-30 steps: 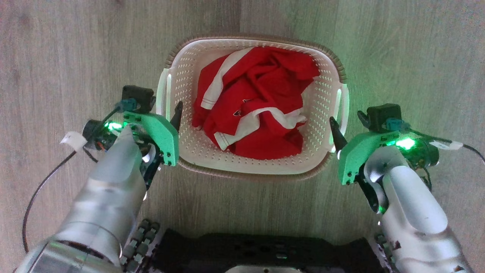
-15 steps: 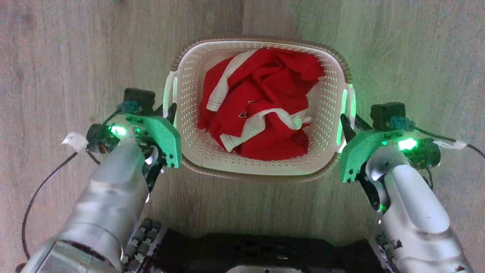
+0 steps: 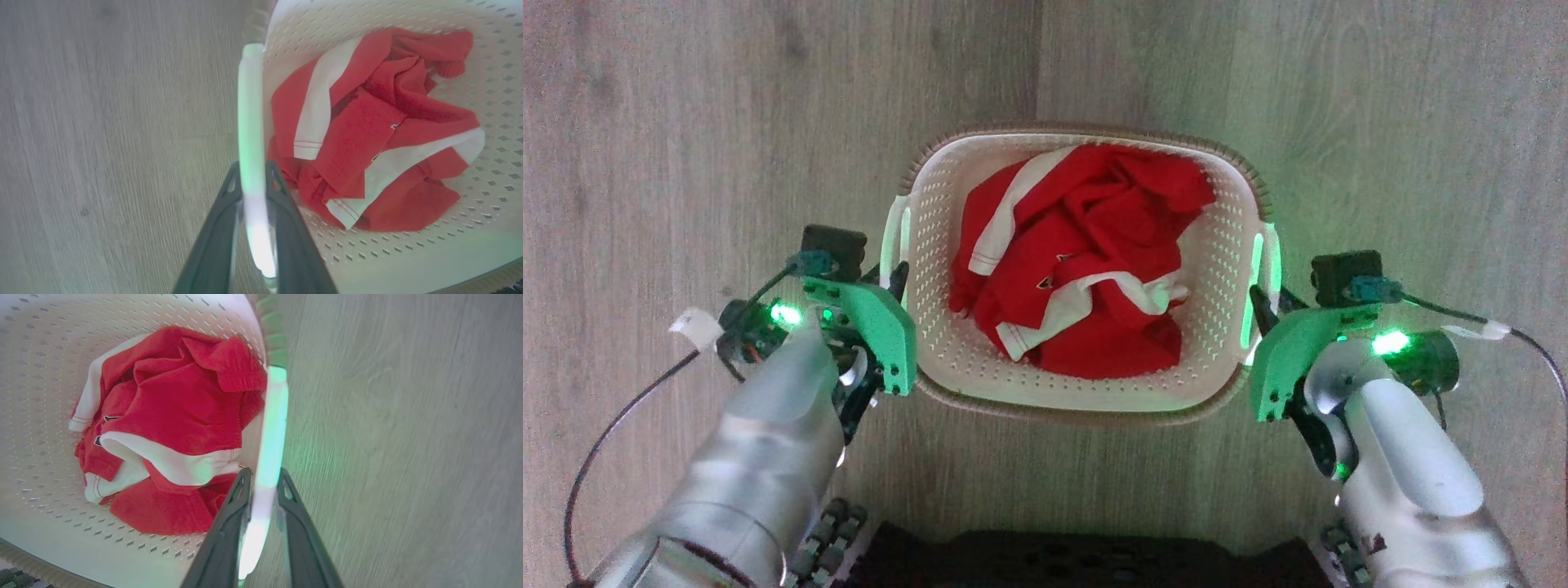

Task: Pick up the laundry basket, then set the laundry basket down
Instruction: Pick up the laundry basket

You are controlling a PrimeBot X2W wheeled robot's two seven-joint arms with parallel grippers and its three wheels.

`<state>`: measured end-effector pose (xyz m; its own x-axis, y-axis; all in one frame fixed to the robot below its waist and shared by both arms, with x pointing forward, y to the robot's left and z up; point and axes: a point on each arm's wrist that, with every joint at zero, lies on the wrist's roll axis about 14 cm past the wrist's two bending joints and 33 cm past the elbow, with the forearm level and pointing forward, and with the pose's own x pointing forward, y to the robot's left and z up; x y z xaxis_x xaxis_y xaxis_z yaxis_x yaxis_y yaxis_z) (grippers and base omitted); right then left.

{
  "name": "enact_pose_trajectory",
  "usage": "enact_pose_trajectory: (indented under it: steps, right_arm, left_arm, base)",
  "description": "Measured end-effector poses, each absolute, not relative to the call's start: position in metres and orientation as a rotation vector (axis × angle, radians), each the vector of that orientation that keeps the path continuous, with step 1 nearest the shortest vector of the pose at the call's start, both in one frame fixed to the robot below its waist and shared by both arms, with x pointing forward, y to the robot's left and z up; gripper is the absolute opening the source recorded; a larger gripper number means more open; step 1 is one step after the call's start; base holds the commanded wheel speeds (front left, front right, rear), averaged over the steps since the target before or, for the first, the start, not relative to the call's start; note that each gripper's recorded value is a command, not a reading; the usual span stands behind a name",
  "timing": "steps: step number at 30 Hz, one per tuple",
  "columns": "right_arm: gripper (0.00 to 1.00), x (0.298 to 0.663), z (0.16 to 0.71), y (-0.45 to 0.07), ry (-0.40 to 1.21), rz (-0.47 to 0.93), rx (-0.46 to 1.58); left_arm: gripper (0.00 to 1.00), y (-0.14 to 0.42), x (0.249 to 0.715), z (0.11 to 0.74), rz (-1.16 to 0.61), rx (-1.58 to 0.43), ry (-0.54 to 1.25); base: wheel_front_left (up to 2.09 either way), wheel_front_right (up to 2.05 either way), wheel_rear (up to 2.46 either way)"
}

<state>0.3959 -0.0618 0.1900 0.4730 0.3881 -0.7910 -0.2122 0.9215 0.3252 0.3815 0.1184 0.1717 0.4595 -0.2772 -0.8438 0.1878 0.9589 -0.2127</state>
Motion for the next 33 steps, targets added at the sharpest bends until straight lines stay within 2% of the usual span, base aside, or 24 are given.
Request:
enact_pose_trajectory:
  steps: [15, 33]
  right_arm:
    - [0.00, 0.392, 0.205, -0.055, 1.108, 0.394, 0.223]
    - [0.00, 0.379, 0.233, -0.047, 1.201, 0.450, 0.221]
  left_arm:
    - [0.00, 0.120, 0.389, 0.193, -0.366, -0.040, 1.058]
    - [0.00, 0.124, 0.375, 0.214, -0.453, 0.016, 1.129]
  base:
    - [0.00, 0.00, 0.00]
    - [0.00, 0.00, 0.00]
